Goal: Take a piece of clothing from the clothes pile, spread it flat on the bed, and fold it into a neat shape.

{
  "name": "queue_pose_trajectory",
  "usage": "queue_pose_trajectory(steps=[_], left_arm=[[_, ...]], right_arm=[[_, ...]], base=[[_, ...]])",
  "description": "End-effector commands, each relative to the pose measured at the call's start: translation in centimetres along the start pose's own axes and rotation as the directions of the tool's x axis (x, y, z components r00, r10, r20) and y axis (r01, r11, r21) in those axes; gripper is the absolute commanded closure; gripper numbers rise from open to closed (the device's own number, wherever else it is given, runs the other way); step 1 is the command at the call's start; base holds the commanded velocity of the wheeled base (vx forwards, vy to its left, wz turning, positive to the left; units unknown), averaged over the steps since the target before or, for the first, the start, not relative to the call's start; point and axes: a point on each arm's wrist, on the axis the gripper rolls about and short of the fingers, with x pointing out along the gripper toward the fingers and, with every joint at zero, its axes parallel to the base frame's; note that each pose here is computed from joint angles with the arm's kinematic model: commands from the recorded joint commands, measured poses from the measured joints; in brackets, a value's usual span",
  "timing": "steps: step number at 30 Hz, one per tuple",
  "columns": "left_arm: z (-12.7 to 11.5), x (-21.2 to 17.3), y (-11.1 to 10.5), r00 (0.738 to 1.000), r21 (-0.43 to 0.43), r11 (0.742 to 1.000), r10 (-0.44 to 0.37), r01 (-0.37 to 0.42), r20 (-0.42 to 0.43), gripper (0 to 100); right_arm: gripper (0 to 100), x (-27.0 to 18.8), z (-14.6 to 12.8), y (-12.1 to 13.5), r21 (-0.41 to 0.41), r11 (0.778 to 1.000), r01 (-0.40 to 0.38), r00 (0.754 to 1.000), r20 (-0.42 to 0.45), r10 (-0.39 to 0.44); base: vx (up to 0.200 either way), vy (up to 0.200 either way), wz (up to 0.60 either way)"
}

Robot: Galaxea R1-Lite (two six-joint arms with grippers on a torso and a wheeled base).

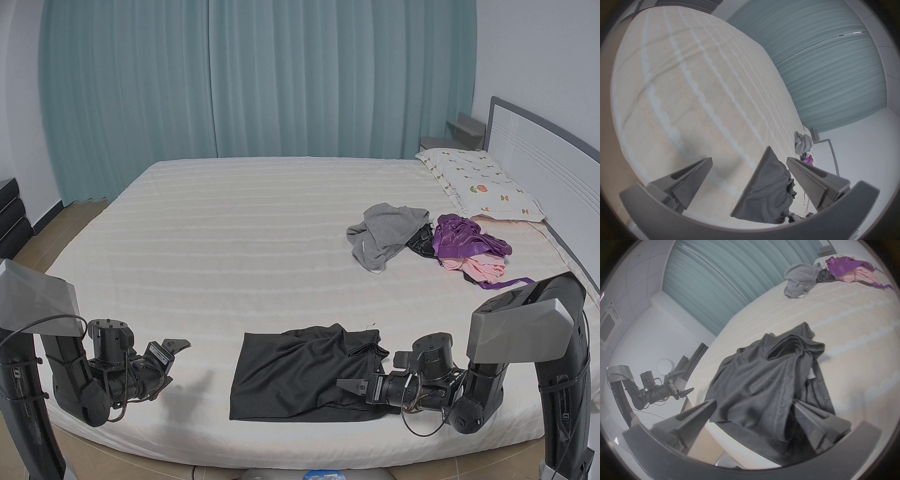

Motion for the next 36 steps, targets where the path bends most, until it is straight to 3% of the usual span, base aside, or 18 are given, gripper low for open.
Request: queue_pose_trajectory(steps=[1, 3, 12, 22, 24, 36], left_arm=[[0.0, 0.0, 0.0, 1.0, 0.001, 1.0, 0.0, 0.0, 0.0, 0], [0.0, 0.1, 0.0, 1.0, 0.0, 1.0, 0.002, -0.002, 0.0, 0], [0.0, 0.1, 0.0, 1.0, 0.0, 1.0, 0.002, -0.002, 0.0, 0], [0.0, 0.1, 0.0, 1.0, 0.001, 1.0, 0.0, 0.0, 0.0, 0], [0.0, 0.1, 0.0, 1.0, 0.001, 1.0, -0.001, 0.001, 0.001, 0], [0.0, 0.2, 0.1, 1.0, 0.0, 1.0, 0.003, -0.003, -0.001, 0]], right_arm=[[100, -0.1, 0.1, -0.1, -0.006, 0.999, 0.041, 0.999, 0.0, -0.041], [100, -0.5, 0.2, -0.1, -0.028, 0.996, 0.084, 0.997, 0.004, -0.083], [100, -2.0, 0.8, 0.4, -0.035, 0.995, 0.091, 0.996, 0.018, -0.09], [100, -4.7, 0.7, 0.0, -0.033, 0.993, 0.116, 0.993, -0.022, -0.117], [100, -5.3, -0.1, -0.8, -0.075, 0.99, 0.119, 0.99, -0.072, -0.124], [100, -6.1, -0.6, -1.4, -0.119, 0.982, 0.147, 0.981, -0.113, -0.16]], base=[[0.0, 0.0, 0.0], [0.0, 0.0, 0.0], [0.0, 0.0, 0.0], [0.0, 0.0, 0.0], [0.0, 0.0, 0.0], [0.0, 0.0, 0.0]])
